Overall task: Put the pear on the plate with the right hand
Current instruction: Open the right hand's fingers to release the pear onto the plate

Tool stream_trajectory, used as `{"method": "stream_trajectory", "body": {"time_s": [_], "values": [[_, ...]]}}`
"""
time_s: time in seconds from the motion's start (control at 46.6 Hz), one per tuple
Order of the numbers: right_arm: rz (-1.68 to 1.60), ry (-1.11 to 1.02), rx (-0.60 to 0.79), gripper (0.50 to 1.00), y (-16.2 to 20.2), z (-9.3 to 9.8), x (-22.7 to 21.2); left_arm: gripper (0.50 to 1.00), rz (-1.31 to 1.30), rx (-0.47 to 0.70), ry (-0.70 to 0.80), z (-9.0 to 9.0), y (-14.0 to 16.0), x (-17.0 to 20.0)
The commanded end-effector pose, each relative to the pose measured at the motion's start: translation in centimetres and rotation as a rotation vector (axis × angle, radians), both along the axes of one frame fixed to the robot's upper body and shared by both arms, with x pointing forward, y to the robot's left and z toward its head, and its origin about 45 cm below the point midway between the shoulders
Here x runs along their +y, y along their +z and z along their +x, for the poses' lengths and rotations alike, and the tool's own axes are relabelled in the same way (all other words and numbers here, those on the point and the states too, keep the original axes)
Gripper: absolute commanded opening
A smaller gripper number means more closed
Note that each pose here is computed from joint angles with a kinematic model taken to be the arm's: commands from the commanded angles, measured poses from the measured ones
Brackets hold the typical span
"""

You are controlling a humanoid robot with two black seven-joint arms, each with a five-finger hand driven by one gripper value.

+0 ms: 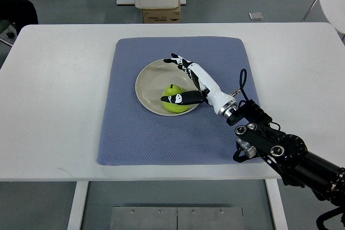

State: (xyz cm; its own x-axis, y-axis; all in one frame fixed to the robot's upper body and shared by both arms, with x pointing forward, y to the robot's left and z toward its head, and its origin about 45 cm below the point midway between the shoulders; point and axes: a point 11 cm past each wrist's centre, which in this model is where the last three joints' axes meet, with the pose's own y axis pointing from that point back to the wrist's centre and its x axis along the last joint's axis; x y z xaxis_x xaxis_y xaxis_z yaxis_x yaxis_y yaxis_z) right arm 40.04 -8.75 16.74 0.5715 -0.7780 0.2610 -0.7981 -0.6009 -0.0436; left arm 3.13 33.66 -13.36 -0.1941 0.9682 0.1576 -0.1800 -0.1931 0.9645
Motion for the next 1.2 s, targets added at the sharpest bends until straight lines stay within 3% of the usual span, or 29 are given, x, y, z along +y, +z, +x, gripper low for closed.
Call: {"method": "stream_trajectory", "body": {"time_s": [0.0,0.643,1.179], "values": [[0.003,-0.009,0.004,0.991,0.2,0.2,-0.1,1.000,0.000,0.000,-0.001,0.0,0.0,0.0],[0.079,-0.083,-0.012,0.993,1.7,1.6,-1.5,1.000,-0.001,0.000,0.000,0.0,0.0,0.0],[0.121,-0.156,0.033,0.995,-0.3,0.8,-3.5,1.000,-0.001,0.000,0.000,0.0,0.0,0.0]]}}
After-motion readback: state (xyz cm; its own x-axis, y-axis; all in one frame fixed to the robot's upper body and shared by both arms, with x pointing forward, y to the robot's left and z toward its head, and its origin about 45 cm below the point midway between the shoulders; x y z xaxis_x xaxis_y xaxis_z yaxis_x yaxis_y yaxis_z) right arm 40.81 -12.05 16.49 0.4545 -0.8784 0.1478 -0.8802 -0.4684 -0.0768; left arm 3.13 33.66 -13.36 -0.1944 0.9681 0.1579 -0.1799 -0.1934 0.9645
